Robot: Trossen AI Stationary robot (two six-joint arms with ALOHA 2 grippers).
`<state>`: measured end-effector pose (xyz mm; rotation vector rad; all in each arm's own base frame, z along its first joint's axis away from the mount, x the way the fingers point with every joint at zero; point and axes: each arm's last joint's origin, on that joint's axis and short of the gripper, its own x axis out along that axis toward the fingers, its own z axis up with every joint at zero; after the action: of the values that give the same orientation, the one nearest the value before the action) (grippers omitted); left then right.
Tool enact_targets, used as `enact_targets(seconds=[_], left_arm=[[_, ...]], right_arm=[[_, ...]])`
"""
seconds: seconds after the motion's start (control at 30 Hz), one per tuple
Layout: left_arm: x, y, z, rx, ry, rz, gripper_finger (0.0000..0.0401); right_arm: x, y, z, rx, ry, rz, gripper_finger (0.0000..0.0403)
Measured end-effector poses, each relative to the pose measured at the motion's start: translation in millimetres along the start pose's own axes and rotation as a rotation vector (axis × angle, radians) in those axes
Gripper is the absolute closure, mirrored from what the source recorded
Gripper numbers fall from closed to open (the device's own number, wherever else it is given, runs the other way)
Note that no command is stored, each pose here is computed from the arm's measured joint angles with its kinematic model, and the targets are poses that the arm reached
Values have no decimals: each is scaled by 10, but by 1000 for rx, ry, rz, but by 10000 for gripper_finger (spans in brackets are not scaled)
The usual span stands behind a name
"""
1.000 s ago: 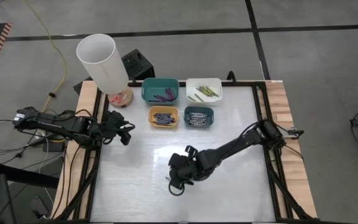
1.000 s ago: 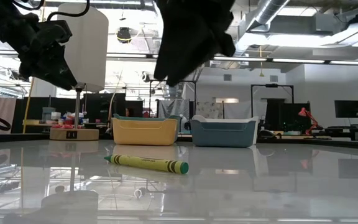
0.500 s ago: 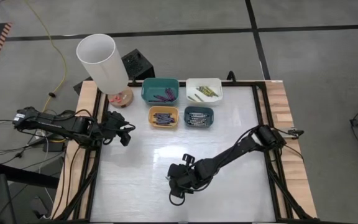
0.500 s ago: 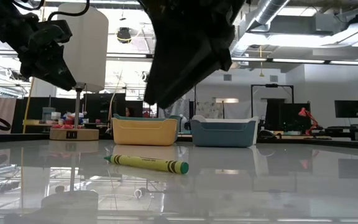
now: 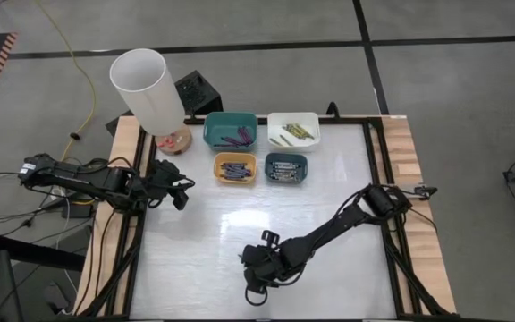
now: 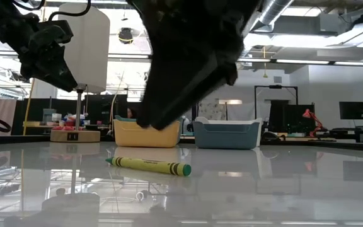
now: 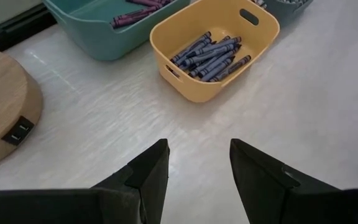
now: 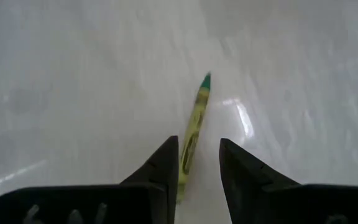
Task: Sort crayons
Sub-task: Put the green crayon into the white bin
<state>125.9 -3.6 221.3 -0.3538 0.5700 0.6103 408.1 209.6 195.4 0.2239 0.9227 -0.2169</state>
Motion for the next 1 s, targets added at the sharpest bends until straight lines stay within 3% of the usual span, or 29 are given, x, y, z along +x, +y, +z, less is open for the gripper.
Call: enact_targets(seconds=[0.2,1.0], left_arm=[[-1,0,0,-8,0,0,241],[0,0,1,0,-1,1,241]], right_arm=[[104,60,-114,22,41,7,291],[128,32,-147,8,68,-23,291]])
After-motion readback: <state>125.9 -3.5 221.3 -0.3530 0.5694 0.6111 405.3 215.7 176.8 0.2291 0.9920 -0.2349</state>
